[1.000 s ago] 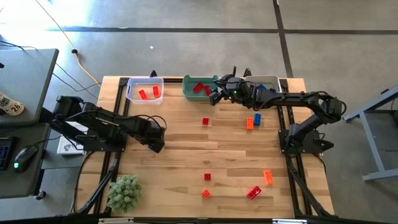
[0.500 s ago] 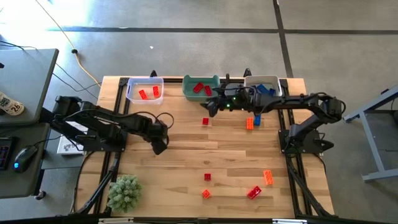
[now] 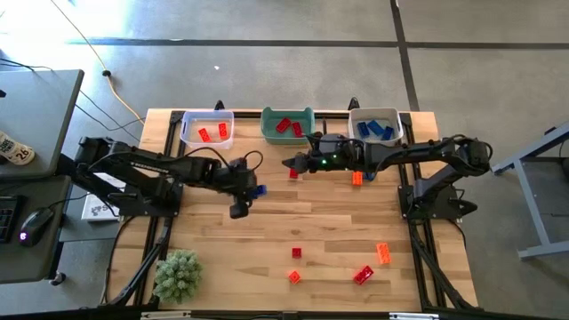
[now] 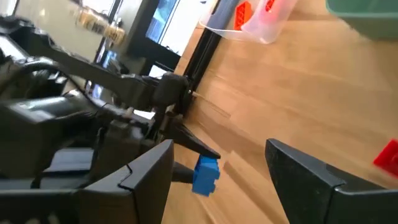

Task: Sort & place blocks by color
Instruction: Put the blue game piece into the white bin, then put the orange game piece into the transparent bin

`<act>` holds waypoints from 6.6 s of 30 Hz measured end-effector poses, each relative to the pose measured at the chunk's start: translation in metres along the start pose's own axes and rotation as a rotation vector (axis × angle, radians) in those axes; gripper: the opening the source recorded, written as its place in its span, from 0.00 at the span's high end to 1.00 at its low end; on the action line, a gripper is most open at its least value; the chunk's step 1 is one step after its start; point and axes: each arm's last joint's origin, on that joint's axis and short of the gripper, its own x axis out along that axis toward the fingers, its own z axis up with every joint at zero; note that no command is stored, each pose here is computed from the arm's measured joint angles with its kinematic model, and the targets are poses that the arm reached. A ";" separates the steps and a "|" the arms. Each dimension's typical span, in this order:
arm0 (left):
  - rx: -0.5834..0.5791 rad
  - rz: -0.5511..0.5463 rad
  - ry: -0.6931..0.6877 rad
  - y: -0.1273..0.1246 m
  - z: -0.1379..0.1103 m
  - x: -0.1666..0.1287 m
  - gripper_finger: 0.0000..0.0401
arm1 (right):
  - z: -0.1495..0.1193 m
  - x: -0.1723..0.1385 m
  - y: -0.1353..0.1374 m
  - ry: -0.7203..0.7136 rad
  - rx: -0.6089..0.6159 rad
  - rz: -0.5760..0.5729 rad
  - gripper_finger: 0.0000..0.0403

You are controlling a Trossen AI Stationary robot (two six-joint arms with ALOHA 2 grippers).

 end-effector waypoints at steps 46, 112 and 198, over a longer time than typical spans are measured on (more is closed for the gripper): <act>0.156 0.240 -0.065 0.067 0.073 -0.035 0.73 | 0.039 0.030 0.030 -0.089 -0.218 -0.156 0.40; -0.161 0.356 -0.024 0.110 0.066 -0.020 0.44 | 0.121 -0.072 -0.062 -0.023 -0.377 -1.072 0.84; -0.168 0.333 -0.069 0.113 0.069 -0.020 0.44 | -0.064 -0.108 0.013 0.444 -0.265 -1.151 0.56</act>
